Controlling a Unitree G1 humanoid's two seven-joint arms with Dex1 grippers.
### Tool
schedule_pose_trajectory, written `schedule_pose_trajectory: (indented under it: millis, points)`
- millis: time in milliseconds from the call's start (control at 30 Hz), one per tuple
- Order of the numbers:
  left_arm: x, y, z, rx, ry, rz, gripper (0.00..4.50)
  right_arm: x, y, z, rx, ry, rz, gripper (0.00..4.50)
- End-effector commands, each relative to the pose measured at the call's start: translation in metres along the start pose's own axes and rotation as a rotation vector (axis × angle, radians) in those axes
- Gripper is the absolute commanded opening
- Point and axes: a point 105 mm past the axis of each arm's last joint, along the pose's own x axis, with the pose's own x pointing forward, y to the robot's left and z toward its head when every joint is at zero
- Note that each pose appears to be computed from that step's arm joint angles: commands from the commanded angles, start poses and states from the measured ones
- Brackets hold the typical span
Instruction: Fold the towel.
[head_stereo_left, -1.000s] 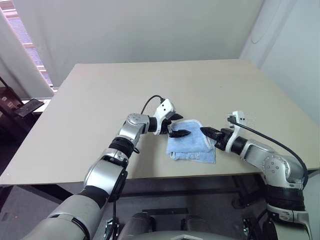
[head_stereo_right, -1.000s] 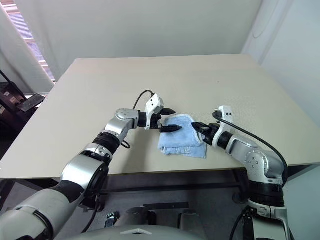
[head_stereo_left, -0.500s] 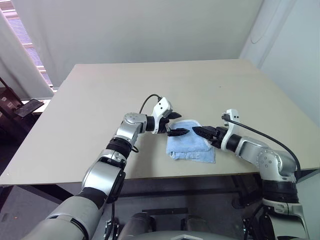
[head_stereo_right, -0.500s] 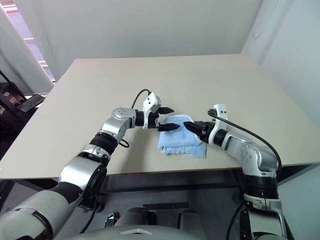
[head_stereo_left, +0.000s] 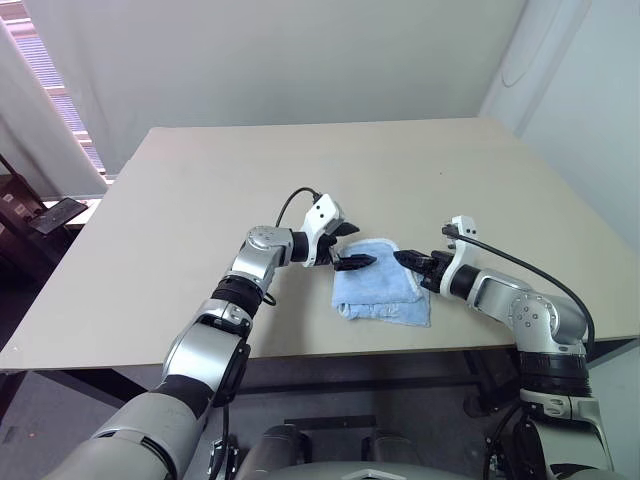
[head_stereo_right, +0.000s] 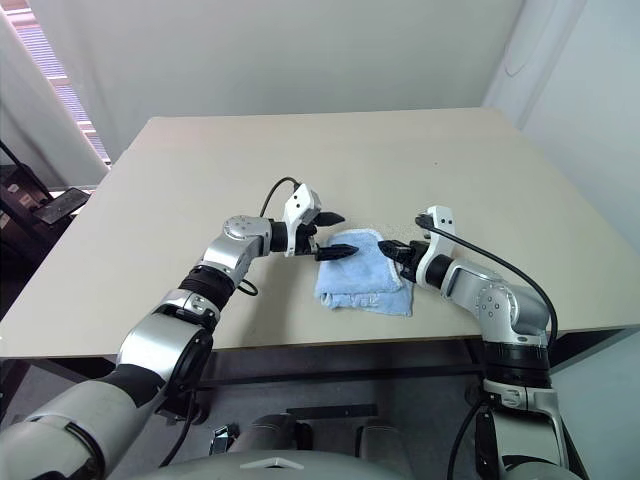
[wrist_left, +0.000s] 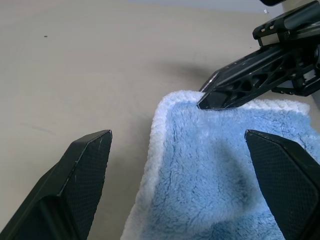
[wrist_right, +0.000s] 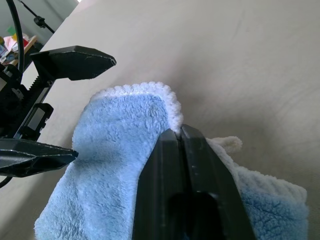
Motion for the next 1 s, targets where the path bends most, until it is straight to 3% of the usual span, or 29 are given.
schedule_pose_trajectory:
  millis: [33, 300, 567, 800, 1000]
  points:
    - [-0.001, 0.003, 0.01, 0.035, -0.03, 0.01, 4.5, -0.008, 0.009, 0.018, -0.025, -0.07, 0.029, 0.02]
    - [0.0, 0.0, 0.01, 0.046, -0.033, -0.006, 4.5, -0.032, 0.013, 0.03, 0.053, -0.151, 0.056, 0.02]
    - [0.001, -0.003, 0.011, 0.045, -0.046, -0.024, 4.5, -0.049, 0.004, 0.01, 0.107, -0.089, -0.008, 0.02]
    - [0.001, -0.01, 0.01, 0.053, -0.055, -0.071, 4.5, -0.039, -0.021, 0.001, 0.106, -0.093, -0.157, 0.02]
    - [-0.007, -0.008, 0.018, 0.005, -0.104, -0.086, 4.5, -0.044, -0.012, 0.005, 0.066, -0.12, -0.099, 1.97]
